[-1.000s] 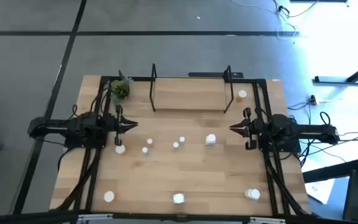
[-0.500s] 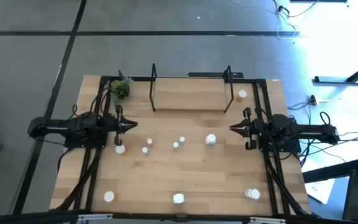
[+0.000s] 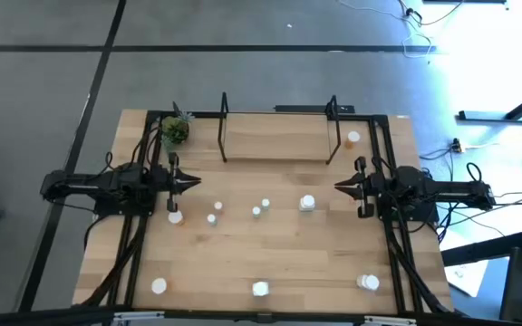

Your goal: Pick and place medicine bottles onto shelf by color

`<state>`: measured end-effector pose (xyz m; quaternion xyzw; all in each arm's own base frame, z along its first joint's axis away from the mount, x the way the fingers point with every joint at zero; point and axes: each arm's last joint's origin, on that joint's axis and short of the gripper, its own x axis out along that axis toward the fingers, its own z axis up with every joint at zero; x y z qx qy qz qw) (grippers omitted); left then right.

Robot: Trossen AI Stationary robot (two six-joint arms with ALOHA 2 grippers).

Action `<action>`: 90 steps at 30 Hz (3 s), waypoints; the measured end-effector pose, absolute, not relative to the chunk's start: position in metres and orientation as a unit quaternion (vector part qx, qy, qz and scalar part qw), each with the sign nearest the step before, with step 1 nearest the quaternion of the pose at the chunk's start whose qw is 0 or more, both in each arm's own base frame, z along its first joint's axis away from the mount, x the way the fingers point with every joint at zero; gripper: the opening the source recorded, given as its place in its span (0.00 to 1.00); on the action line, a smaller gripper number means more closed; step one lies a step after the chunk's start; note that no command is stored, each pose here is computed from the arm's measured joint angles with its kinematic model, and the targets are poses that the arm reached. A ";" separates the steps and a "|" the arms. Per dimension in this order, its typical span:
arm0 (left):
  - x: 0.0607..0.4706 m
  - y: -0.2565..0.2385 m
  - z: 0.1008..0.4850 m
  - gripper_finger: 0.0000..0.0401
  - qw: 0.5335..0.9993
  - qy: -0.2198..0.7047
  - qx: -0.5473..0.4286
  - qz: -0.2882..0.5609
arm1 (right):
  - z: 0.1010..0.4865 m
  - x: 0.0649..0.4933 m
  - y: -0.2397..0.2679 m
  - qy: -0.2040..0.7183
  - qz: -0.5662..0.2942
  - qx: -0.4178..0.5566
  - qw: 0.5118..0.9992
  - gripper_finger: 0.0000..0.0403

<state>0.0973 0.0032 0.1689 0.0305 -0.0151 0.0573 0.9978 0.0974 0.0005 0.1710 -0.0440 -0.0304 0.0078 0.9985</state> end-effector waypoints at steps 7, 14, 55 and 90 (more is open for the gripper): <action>0.097 0.003 0.169 0.07 0.998 -0.015 0.031 0.057 | 0.171 0.097 0.000 -0.032 0.008 -0.044 0.998 0.10; 0.097 0.003 0.169 0.07 0.998 -0.015 0.030 0.057 | 0.175 0.097 0.000 -0.050 0.007 -0.044 0.998 0.10; 0.097 0.003 0.169 0.07 0.998 -0.015 0.031 0.057 | 0.317 0.193 0.003 0.445 0.033 -0.047 0.894 0.02; 0.097 0.003 0.169 0.07 0.998 -0.015 0.031 0.057 | 0.293 0.275 0.002 0.558 0.101 -0.056 0.822 0.52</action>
